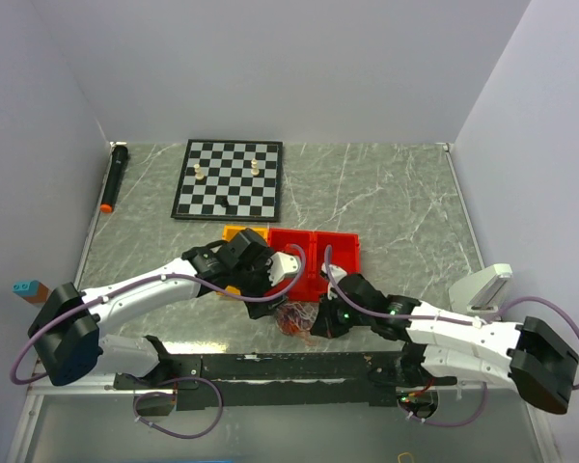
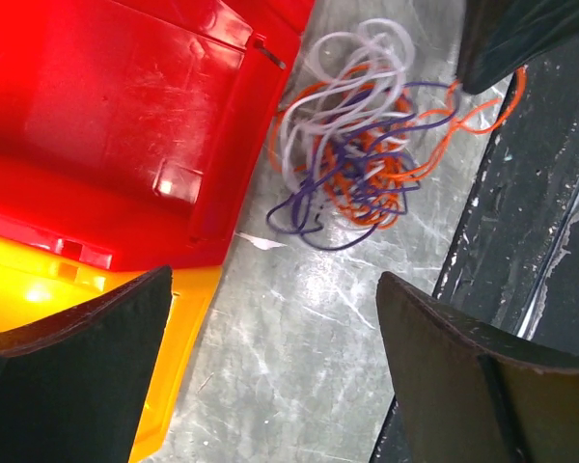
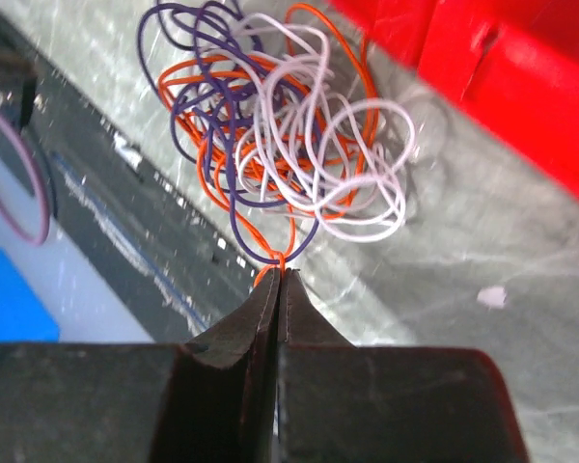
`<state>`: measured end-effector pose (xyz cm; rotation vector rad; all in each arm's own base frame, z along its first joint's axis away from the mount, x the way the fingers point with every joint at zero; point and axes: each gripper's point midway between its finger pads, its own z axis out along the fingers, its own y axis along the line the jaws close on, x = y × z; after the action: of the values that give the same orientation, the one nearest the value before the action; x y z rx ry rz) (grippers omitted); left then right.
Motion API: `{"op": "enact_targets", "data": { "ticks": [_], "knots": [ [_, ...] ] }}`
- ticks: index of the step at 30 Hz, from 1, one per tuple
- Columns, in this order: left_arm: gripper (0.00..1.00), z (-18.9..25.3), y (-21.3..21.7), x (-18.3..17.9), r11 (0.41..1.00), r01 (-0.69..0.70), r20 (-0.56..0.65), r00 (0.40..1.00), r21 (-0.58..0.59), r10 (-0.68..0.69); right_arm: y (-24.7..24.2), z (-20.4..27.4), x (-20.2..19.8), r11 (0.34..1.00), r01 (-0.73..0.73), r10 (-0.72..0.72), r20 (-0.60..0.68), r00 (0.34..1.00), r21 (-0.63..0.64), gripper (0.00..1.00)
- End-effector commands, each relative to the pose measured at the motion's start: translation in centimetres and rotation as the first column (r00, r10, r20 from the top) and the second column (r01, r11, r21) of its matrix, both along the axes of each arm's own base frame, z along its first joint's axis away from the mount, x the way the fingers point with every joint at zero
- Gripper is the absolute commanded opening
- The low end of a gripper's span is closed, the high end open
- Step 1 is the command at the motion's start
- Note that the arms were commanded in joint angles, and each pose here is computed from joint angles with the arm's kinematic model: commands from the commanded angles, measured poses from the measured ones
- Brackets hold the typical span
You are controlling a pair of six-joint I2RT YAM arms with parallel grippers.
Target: Untangle the cables
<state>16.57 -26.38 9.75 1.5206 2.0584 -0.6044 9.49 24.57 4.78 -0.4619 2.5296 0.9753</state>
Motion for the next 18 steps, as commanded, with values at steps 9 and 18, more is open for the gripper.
{"op": "enact_targets", "data": {
  "ticks": [9, 18],
  "knots": [
    [0.83, 1.7, -2.0, -1.4, 0.991, 0.109, -0.037, 0.993, -0.074, -0.112, -1.9, 0.1, -2.5, 0.999, -0.049, 0.048, -0.064, 0.997, -0.01, 0.0],
    [0.91, 1.6, -4.1, -4.0, 0.946, 0.295, -0.081, 0.948, -0.137, -0.307, -1.2, 0.6, -2.3, 0.999, -0.047, 0.047, -0.069, 0.997, 0.009, 0.0]
  ]
}}
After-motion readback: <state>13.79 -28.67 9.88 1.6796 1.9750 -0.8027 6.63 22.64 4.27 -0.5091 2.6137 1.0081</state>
